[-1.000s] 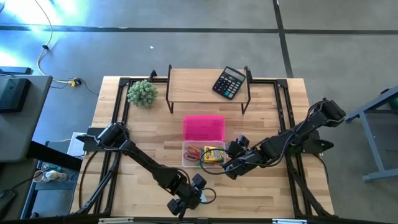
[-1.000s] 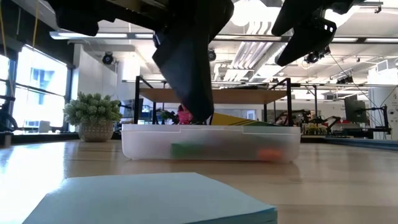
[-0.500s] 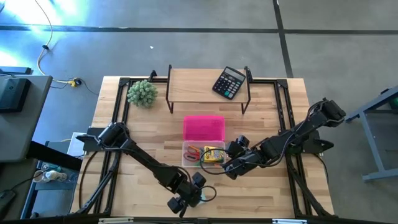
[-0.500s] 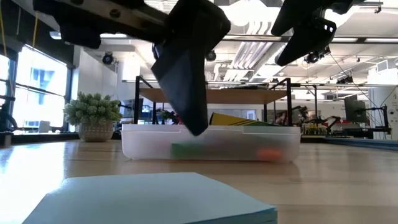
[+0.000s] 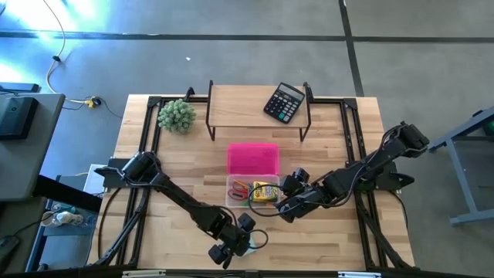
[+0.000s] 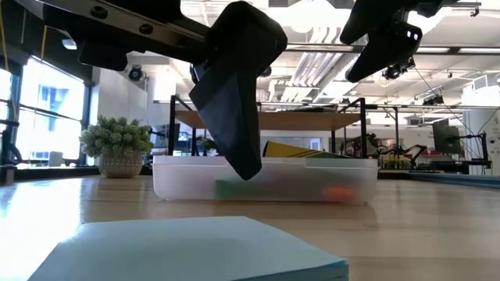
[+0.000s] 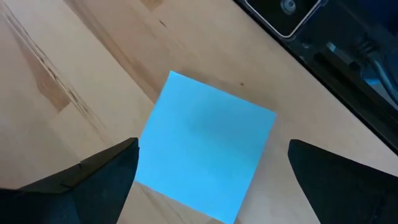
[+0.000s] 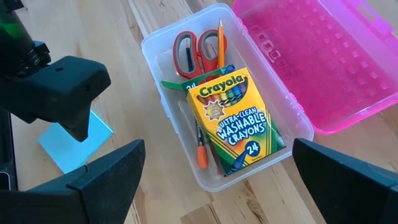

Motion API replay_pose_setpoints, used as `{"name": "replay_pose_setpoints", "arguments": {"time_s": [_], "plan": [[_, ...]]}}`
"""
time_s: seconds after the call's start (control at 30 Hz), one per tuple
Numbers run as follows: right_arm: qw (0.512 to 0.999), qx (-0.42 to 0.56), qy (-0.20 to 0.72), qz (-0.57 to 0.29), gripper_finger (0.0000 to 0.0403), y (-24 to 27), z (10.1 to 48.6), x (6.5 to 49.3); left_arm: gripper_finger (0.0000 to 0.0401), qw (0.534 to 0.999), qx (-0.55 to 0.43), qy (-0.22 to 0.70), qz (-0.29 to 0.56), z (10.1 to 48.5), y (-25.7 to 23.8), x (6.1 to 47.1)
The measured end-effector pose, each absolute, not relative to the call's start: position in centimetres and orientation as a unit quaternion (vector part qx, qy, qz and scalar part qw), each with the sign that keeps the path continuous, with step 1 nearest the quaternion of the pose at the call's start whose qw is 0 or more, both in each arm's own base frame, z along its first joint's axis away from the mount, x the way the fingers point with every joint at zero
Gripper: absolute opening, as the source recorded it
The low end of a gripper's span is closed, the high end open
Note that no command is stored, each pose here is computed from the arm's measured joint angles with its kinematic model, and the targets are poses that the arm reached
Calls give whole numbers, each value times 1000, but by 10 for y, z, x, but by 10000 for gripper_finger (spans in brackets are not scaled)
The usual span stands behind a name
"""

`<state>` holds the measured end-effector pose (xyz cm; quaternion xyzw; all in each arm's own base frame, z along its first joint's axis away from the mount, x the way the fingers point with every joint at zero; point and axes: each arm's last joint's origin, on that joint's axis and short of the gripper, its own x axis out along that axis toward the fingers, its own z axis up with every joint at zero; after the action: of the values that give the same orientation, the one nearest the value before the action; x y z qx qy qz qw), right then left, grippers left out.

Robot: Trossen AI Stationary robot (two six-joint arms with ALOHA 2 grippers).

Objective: Pack school essentials
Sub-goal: Put the blue sticky note pad into the supply box

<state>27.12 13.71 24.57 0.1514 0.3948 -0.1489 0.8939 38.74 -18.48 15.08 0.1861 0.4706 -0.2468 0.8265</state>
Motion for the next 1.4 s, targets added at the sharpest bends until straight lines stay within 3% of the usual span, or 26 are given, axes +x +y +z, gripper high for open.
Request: {"name": "replay_pose_setpoints", "arguments": {"time_s": [1.4], "plan": [[895,153,392,-148,397,137,246,272,399,813,141,505,-254,128,-181,391]]}}
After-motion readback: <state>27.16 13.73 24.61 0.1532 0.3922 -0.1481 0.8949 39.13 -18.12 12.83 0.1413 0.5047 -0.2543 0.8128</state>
